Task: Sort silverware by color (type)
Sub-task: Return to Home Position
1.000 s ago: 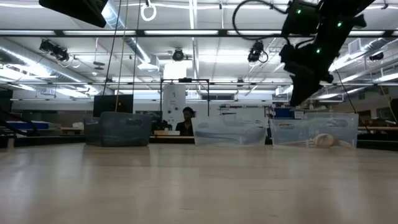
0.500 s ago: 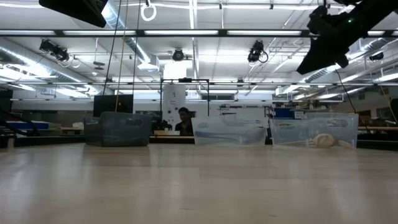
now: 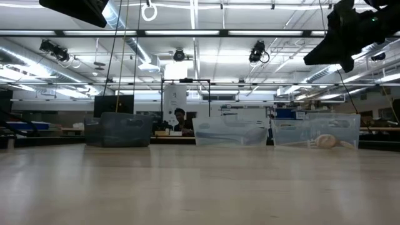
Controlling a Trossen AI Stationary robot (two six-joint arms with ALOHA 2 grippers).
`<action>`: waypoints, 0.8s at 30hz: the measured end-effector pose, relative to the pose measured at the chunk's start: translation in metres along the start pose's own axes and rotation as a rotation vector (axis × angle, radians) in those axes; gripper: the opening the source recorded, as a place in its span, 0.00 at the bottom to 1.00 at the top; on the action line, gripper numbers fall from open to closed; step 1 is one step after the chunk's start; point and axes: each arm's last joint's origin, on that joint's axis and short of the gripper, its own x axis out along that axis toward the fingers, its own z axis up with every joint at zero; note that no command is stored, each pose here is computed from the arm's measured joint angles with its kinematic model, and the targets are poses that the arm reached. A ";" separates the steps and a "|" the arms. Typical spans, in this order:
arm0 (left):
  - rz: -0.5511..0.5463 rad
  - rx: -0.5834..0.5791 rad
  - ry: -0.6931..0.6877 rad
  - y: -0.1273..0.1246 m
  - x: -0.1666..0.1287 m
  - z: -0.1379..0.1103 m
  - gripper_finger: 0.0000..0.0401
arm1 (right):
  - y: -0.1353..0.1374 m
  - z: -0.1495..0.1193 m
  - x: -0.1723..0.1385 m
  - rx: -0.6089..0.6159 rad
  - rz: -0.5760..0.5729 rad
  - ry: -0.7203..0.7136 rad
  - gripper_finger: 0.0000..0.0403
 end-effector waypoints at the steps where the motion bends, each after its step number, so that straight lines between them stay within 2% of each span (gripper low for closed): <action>1: 0.000 0.000 0.000 0.000 0.000 0.000 0.06 | -0.001 -0.003 0.000 0.004 0.019 -0.019 0.20; 10: 0.000 0.000 -0.001 0.000 0.000 0.000 0.06 | -0.003 -0.031 0.018 0.010 0.183 -0.187 0.20; 21: 0.000 0.000 0.000 0.000 0.000 0.000 0.06 | -0.008 -0.058 0.032 -0.023 0.259 -0.347 0.20; 24: 0.000 -0.002 0.000 0.000 0.000 0.000 0.06 | -0.008 -0.063 0.034 -0.029 0.280 -0.347 0.20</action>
